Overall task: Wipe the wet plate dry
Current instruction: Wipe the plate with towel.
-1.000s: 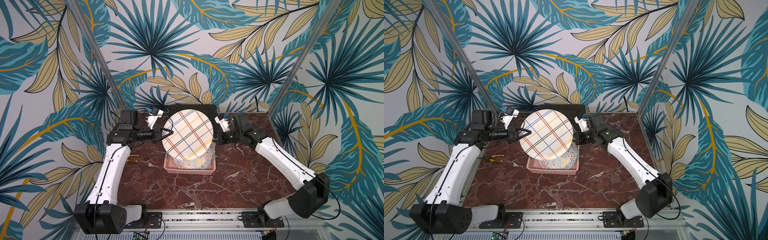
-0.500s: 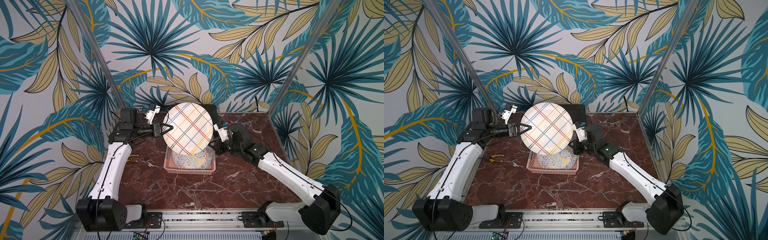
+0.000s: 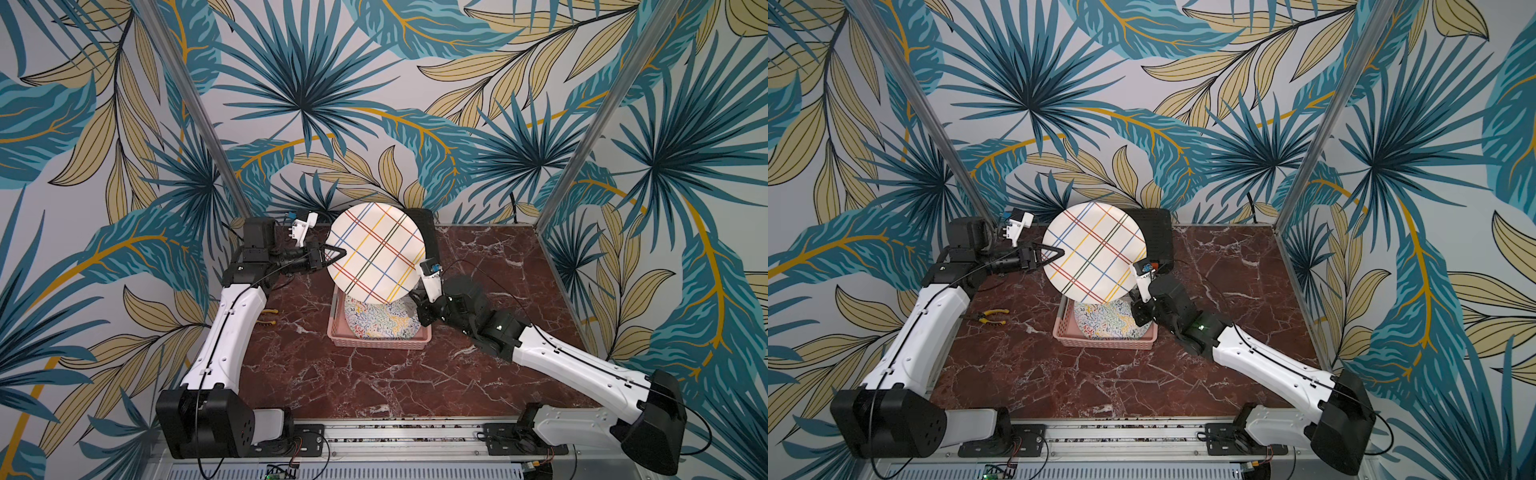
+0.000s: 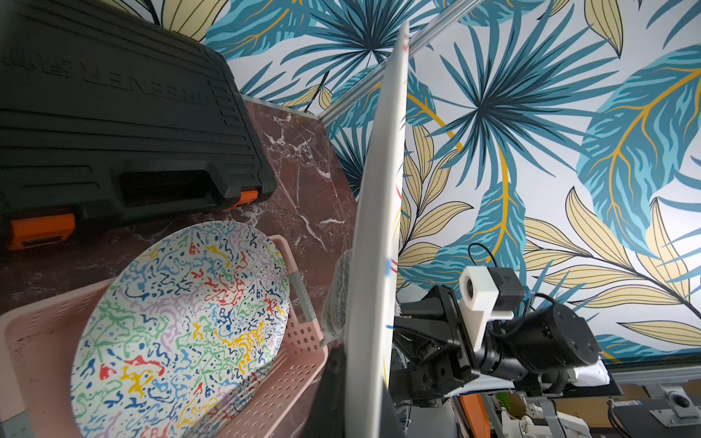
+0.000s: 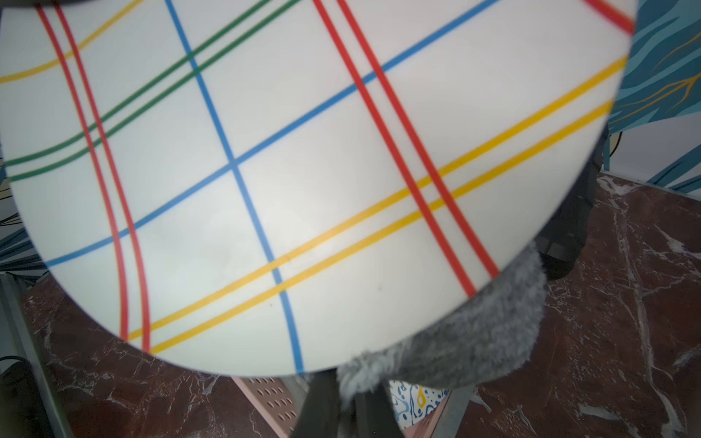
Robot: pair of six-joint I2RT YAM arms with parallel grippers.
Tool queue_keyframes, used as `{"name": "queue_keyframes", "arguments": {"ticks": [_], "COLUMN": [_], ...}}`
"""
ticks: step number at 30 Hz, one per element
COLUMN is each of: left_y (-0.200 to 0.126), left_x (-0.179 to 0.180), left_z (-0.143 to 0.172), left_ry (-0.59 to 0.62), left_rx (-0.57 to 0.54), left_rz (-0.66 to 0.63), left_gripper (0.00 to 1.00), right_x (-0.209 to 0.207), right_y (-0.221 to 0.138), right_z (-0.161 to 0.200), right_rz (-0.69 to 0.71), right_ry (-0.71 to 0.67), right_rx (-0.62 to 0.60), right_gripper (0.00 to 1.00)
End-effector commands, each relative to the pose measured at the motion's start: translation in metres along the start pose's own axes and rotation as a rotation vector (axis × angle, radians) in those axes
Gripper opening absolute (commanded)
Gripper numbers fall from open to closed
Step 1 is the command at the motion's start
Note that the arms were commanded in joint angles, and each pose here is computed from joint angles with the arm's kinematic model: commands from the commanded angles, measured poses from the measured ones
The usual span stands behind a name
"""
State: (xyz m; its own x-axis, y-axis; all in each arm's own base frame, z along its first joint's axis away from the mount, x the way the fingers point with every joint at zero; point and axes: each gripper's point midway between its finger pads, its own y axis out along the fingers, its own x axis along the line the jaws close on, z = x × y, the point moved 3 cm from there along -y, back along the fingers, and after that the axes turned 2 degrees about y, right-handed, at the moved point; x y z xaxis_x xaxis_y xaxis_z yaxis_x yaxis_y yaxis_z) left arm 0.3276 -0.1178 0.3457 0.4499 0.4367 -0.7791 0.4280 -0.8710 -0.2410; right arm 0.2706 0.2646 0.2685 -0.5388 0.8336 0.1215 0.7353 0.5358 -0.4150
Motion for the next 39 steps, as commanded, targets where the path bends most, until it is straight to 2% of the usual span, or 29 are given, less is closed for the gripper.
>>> {"name": "queue_keyframes", "arguments": {"ticks": [1, 8, 15, 22, 39], "left_y": [0.004, 0.007, 0.008, 0.008, 0.007], "left_x": [0.008, 0.010, 0.010, 0.011, 0.014], "left_z": [0.000, 0.001, 0.001, 0.004, 0.006], "left_ry": [-0.001, -0.029, -0.024, -0.021, -0.021], "left_rx": [-0.012, 0.002, 0.003, 0.004, 0.005], "left_rz": [-0.029, -0.007, -0.008, -0.018, -0.024], "left_gripper": [0.00, 0.00, 0.00, 0.00, 0.00], "right_x": [0.015, 0.033, 0.067, 0.093, 0.124], "right_y": [-0.014, -0.009, -0.001, 0.004, 0.021], "right_z": [-0.047, -0.046, -0.051, -0.060, -0.096], "right_rz": [0.019, 0.062, 0.031, 0.031, 0.067], "right_ry": [-0.026, -0.100, -0.156, -0.166, -0.140], "right_rx": [-0.222, -0.224, -0.241, -0.260, -0.304], "right_gripper": [0.00, 0.00, 0.00, 0.00, 0.00]}}
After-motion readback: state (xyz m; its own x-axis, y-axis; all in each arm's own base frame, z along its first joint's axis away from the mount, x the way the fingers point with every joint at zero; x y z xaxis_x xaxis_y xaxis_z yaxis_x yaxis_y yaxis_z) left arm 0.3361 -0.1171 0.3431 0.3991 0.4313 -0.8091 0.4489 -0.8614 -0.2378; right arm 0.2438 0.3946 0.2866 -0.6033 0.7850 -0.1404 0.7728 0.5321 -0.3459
